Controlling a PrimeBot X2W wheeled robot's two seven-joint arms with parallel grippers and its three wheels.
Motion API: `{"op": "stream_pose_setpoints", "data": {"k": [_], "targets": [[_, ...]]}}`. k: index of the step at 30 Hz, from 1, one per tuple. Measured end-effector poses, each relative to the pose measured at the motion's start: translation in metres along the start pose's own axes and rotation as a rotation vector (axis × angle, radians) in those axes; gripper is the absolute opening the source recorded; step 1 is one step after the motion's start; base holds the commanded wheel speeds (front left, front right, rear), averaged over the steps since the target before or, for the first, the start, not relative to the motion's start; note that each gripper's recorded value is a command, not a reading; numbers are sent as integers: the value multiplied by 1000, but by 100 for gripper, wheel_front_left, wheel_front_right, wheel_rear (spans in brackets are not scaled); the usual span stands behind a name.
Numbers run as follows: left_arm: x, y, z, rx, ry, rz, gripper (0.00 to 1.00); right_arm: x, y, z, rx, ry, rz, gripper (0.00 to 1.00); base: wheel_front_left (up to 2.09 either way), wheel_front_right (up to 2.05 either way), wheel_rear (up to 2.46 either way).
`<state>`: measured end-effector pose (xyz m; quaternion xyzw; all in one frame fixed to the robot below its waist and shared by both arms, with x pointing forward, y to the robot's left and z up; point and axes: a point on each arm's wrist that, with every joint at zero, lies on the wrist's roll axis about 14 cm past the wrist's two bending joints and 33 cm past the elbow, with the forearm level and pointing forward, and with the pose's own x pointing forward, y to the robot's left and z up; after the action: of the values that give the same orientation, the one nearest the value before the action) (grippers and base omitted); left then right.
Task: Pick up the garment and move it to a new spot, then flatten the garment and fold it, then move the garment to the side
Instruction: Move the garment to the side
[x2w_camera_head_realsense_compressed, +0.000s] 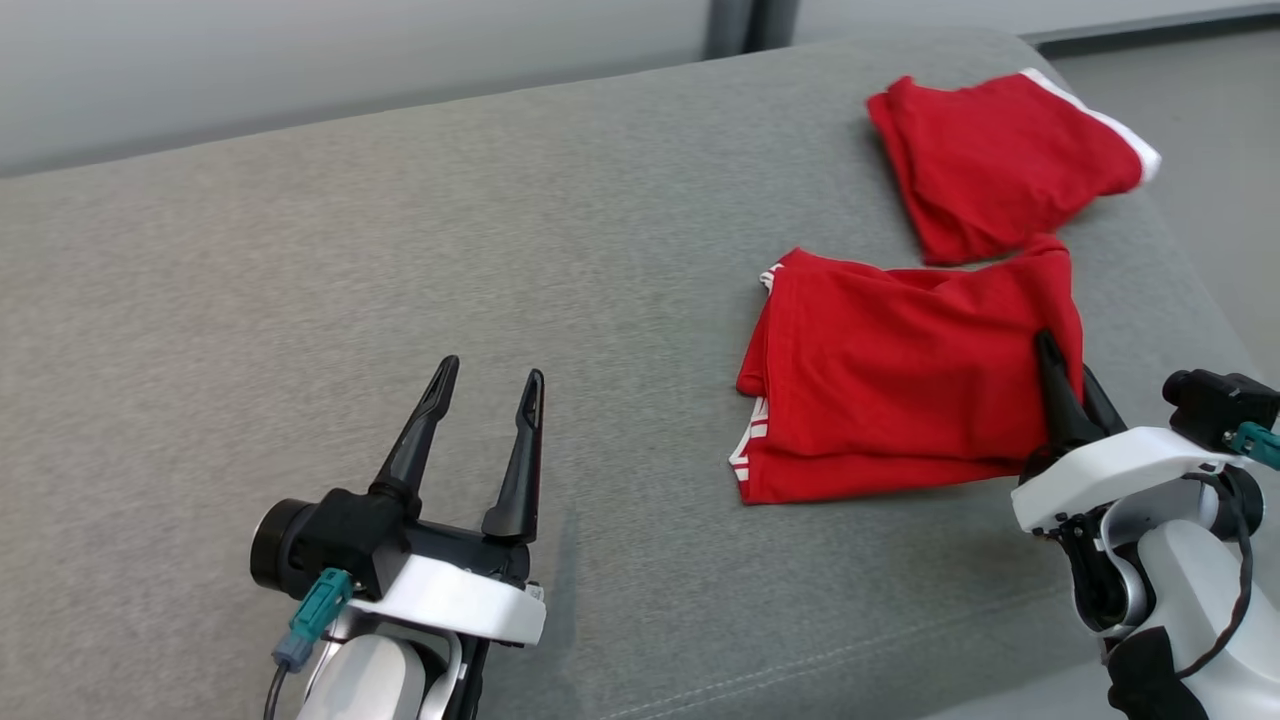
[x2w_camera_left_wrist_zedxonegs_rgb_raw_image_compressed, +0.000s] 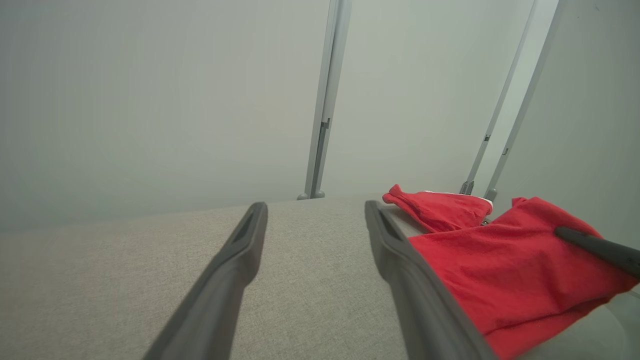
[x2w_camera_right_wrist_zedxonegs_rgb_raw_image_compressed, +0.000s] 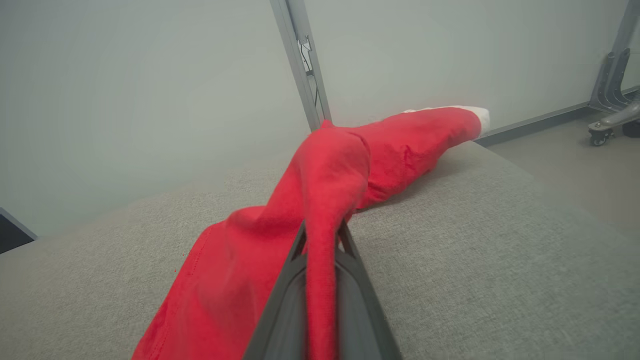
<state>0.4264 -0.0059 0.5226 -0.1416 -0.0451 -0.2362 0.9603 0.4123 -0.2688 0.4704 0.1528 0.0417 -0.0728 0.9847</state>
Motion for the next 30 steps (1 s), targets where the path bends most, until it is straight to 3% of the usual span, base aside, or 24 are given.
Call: {"op": "stream_pose_setpoints", "data": {"k": [8,15,22,30], "targets": [[16,-31,-20,-30,37,-102,100,-21,-35,5,-7,-10,-98,0,0,0,0],[22,-36,-29,-52,53,-127,100,-18,-42,4,6,-15,-124,0,0,0,0],[24,-26,-36,-55,67,-106,100,19,-10,44,10,-118,-35,0,0,0,0],[29,-13,-47,-69,85,-88,100,81,55,92,-106,-167,151,0,0,0,0]]}}
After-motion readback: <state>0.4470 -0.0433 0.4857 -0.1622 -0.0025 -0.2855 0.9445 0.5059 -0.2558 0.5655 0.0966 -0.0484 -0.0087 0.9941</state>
